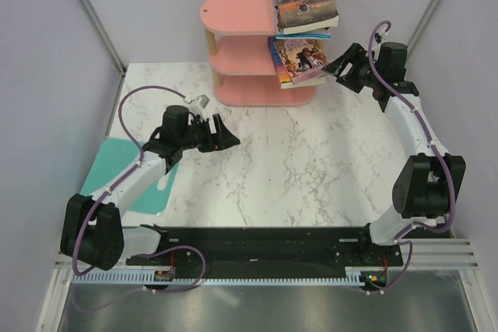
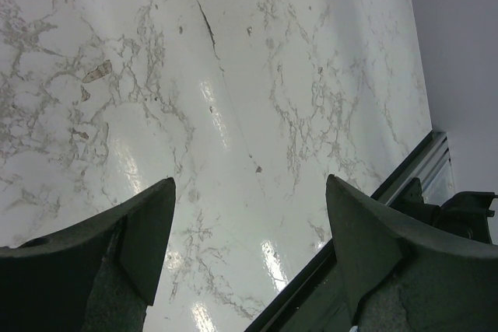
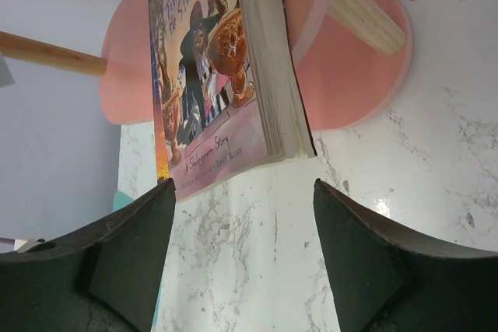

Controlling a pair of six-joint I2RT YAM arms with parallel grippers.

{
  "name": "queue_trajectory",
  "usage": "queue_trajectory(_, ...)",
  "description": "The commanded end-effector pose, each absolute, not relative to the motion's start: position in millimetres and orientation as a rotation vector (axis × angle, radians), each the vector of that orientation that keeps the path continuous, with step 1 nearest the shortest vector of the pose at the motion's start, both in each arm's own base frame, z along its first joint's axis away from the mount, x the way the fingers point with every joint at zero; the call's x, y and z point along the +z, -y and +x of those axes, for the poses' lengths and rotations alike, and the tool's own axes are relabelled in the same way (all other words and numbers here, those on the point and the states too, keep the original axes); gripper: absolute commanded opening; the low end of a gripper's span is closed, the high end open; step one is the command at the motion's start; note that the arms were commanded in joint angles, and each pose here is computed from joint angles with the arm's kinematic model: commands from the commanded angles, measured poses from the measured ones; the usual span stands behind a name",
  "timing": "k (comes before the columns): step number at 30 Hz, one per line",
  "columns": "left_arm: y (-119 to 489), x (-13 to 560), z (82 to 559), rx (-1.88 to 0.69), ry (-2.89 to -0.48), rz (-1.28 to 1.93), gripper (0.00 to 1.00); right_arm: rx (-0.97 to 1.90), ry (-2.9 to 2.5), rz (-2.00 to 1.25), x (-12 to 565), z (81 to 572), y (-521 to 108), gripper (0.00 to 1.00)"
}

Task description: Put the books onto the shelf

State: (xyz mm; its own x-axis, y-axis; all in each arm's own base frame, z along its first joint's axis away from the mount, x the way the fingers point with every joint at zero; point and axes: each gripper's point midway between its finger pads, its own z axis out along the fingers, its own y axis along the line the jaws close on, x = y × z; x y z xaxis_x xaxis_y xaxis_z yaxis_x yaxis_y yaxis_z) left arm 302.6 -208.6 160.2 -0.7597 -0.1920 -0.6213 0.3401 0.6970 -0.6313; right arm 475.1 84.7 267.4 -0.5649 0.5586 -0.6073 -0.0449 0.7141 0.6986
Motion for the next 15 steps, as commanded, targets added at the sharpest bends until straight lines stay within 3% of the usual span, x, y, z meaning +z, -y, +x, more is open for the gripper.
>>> queue_trajectory(1, 211, 157, 304, -0.996, -2.223, 0.151, 0.84, 0.863, -1.960, 0.366, 285, 486, -86, 0.77)
queue_trajectory(7, 211, 155, 303, -0.999, -2.230, 0.150, 0.84, 0.874, -1.925, 0.360, 295, 490, -87, 0.65)
queue_trajectory(15, 211, 154, 303, -0.996, -2.234, 0.145, 0.84, 0.909, -1.900, 0.352, 302, 495, -95, 0.60)
